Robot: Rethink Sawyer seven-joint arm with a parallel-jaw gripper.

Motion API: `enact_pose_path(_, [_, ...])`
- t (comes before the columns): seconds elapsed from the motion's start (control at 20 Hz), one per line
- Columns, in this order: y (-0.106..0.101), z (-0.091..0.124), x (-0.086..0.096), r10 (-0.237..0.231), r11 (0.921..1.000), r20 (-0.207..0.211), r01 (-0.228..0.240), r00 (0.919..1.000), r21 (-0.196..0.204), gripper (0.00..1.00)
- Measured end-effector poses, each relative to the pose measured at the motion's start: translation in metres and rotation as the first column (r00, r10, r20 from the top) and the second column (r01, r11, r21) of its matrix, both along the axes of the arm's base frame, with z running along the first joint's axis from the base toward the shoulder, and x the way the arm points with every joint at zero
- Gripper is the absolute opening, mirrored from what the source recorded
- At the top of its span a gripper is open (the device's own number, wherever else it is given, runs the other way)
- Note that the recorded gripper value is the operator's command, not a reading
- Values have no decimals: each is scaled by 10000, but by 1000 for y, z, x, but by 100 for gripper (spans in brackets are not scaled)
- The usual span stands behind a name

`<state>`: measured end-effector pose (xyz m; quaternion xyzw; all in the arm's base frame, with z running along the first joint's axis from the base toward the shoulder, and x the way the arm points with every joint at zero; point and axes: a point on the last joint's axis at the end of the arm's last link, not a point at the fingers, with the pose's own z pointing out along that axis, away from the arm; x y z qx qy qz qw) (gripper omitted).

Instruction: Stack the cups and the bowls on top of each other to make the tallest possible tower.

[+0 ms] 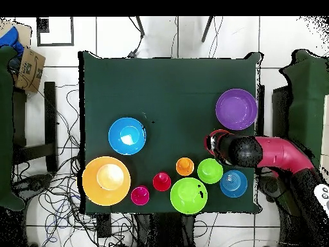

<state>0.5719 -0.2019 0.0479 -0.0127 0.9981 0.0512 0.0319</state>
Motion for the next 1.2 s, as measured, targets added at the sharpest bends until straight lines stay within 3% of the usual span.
enact_pose_path(0.2, [4,-7,0,-13,9999,-57,14,10000,149,100])
enact_pose_path(0.7, [22,-30,-3,464,9986,-200,-458,9987,267,100])
enact_pose_path(1.2, [27,-38,-6,635,9976,-255,-628,9977,297,100])
